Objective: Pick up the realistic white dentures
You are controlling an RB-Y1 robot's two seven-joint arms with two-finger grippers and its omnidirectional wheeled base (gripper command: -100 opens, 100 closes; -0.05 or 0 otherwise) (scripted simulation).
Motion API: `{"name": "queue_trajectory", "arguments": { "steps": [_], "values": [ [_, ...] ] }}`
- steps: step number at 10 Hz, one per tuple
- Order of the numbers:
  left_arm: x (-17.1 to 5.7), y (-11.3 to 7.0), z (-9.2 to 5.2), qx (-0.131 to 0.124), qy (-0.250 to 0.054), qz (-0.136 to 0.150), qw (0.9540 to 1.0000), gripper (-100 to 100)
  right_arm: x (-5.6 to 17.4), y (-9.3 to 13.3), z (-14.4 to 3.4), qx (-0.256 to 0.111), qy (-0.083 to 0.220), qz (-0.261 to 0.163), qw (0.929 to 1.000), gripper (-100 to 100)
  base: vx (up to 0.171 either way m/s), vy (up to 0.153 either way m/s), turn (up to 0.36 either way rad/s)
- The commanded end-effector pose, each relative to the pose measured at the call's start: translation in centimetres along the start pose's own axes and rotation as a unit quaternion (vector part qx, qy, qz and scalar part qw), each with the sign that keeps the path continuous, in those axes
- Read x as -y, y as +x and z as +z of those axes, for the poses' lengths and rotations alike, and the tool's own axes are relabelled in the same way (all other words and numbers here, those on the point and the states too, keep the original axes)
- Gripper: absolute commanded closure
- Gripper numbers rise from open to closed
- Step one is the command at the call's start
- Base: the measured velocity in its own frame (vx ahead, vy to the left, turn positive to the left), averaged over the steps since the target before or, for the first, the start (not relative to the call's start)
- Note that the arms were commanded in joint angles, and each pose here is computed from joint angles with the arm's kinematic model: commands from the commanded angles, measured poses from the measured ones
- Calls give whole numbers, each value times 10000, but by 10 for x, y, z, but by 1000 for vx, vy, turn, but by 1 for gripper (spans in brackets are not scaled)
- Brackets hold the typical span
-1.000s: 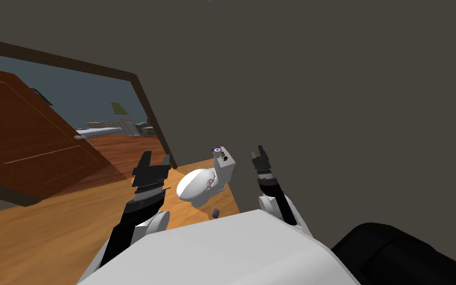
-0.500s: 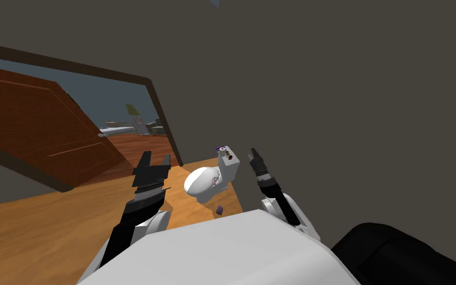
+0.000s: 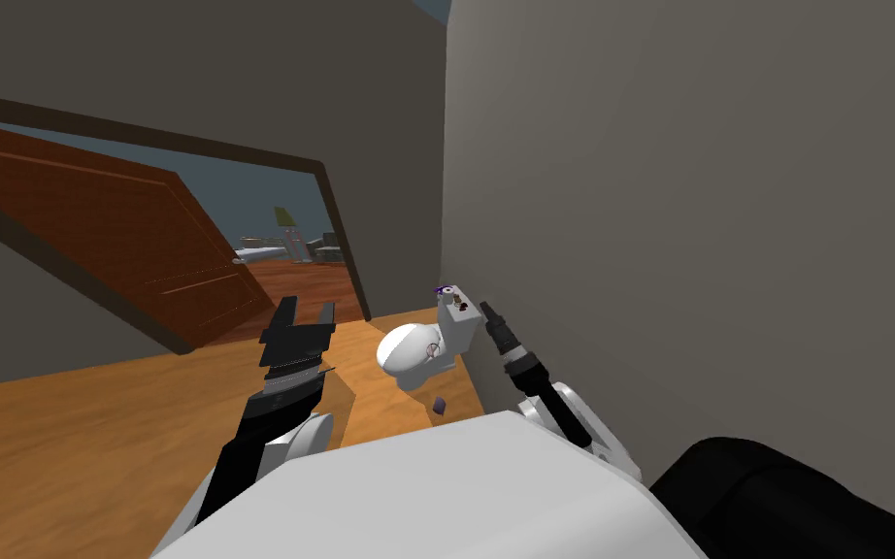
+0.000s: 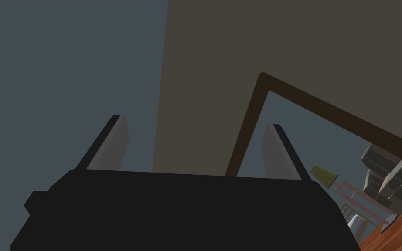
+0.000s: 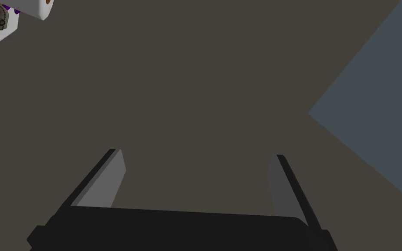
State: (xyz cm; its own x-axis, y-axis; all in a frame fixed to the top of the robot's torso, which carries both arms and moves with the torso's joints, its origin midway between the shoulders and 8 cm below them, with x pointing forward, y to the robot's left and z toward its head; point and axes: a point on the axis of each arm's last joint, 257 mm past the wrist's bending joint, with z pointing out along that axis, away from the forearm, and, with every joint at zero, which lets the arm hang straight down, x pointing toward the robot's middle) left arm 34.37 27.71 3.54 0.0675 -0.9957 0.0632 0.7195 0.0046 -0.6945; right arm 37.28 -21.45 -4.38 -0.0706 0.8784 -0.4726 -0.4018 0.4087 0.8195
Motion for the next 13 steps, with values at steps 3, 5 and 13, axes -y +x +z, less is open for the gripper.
{"name": "queue_trajectory", "arguments": {
  "steps": [3, 5, 13],
  "values": [
    [0, 0, 0, 0, 0, 0, 10000, 0, 27, 20, -9, -523, 483, -533, 9960, -100, -43, 74, 110],
    [0, 0, 0, 0, 0, 0, 10000, 0, 41, 29, -16, -765, 707, -794, 9914, -100, -38, 69, 94],
    [0, 0, 0, 0, 0, 1, 10000, 0, 103, 52, -58, -1790, 1615, -1983, 9500, -100, -27, 51, 117]
  ]
}}
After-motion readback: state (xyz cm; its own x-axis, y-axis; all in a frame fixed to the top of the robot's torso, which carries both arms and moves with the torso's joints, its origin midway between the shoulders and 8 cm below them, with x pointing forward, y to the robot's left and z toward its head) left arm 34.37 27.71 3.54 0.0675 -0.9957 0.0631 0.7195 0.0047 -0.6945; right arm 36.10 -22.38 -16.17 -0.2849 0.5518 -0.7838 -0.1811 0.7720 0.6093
